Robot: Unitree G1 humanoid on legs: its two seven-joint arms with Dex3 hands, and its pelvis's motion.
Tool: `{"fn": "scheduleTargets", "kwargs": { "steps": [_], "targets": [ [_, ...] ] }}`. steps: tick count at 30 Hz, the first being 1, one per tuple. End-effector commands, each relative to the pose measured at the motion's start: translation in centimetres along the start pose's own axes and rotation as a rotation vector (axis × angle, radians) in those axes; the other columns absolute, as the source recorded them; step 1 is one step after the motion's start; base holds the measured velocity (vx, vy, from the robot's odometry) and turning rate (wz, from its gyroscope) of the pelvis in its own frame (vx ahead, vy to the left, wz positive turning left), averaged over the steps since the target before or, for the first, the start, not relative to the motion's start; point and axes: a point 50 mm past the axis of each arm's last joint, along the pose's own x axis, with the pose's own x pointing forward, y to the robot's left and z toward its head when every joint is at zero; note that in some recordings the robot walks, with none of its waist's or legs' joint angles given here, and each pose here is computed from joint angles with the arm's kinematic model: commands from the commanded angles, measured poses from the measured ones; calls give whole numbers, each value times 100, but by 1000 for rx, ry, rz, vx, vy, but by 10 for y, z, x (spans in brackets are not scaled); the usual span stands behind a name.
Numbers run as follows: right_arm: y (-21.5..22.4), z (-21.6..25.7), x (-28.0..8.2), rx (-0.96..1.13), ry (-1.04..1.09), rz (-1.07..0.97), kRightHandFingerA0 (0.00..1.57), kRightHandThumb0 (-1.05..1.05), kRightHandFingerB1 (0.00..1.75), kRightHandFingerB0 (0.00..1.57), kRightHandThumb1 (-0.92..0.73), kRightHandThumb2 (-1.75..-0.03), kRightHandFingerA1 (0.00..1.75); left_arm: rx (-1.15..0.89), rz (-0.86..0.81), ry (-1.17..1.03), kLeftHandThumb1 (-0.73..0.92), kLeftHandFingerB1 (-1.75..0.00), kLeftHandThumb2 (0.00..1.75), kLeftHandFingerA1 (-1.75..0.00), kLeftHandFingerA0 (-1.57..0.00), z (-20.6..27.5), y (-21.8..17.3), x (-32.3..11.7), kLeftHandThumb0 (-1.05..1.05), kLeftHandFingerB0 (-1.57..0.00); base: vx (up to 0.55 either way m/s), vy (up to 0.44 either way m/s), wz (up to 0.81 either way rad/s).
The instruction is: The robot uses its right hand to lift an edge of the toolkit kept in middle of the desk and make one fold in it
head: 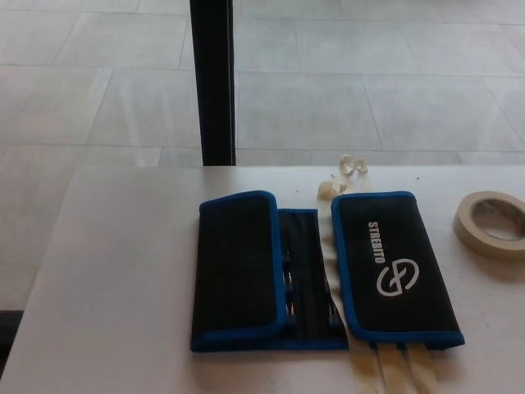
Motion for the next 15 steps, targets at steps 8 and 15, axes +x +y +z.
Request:
{"fn": "scheduleTargets", "kwargs": {
  "steps": [8,15],
  "targets": [
    [-62,-80,-15,219,66,-370,68,-60,60,33,-76,-62,88,-107,29,9,86,-52,66,-67,-62,-3,7,0,-67,-42,0,0,0],
    [-67,-102,-20,92,195,-351,55,-61,53,27,-75,-63,76,-84,20,22,87,-52,66,-65,-64,-7,8,-1,-68,-44,0,0,0]
  ]
}}
